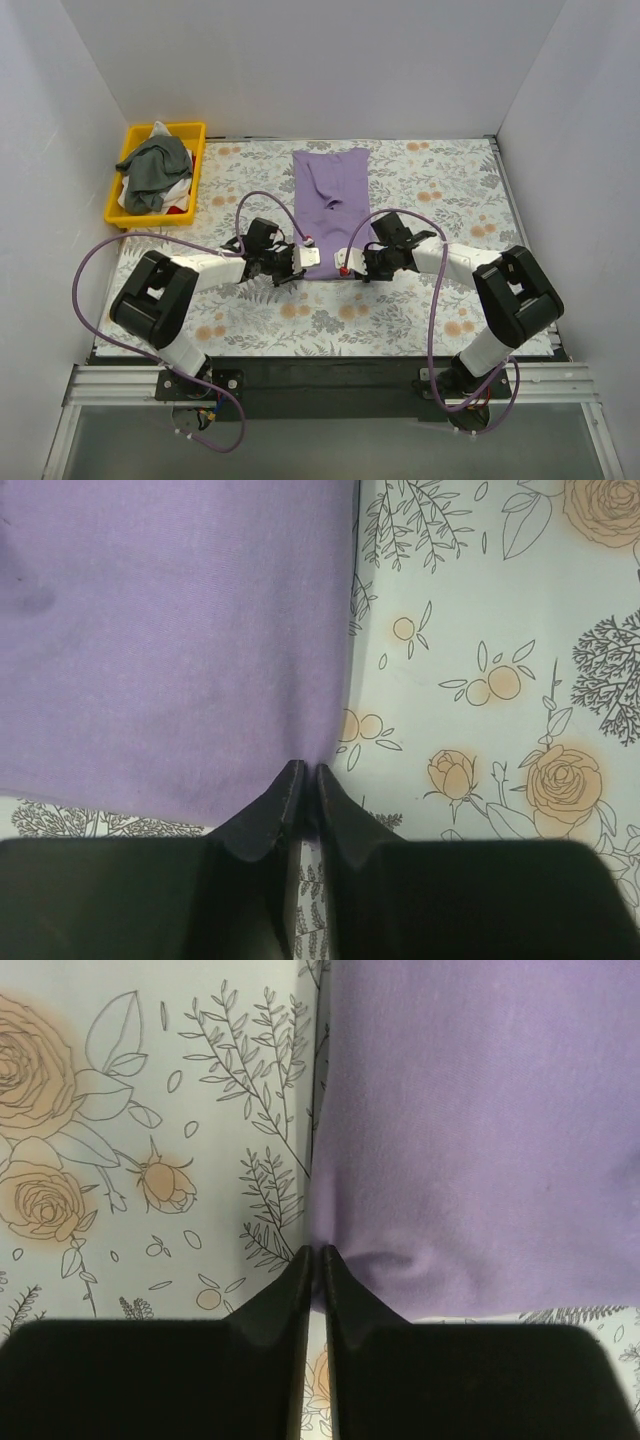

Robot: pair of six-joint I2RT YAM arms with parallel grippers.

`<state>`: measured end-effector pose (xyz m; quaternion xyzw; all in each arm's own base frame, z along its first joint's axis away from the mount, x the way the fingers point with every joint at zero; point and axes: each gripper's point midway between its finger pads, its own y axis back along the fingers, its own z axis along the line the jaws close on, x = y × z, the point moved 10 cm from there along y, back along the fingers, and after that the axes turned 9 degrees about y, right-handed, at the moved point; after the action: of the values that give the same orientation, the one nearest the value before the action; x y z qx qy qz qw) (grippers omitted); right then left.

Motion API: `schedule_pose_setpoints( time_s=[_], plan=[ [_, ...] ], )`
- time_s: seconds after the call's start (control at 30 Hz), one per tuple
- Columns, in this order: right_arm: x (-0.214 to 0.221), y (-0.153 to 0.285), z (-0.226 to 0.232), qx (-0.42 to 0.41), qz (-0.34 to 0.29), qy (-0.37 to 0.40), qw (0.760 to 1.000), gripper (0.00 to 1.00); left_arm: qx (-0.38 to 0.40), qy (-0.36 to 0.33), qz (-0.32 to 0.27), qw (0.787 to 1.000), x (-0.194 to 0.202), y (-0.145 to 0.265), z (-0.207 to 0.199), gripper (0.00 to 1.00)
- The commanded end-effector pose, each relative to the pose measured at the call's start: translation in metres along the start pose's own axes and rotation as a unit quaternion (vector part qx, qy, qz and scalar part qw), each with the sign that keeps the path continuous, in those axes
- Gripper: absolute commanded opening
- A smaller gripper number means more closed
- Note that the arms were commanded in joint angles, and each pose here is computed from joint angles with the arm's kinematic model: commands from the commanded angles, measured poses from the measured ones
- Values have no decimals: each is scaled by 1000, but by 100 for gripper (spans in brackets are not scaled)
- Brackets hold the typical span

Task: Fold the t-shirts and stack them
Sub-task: Fold the tshirt

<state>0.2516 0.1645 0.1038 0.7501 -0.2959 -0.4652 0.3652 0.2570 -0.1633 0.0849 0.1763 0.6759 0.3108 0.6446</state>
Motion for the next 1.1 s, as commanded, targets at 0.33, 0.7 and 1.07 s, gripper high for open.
schedule_pose_setpoints(
  time_s=[0.33,0.7,1.07],
  plan=[
    [-10,27,0,30,14,-25,999,1,24,16,-12,1000,-19,12,-6,0],
    [-57,105,-32,99,-18,11,995,1,20,-5,-65,998,-92,65,8,0],
    [-80,149,8,85,-38,38,995,1,45,-37,-66,996,-107,120,-38,0]
  ],
)
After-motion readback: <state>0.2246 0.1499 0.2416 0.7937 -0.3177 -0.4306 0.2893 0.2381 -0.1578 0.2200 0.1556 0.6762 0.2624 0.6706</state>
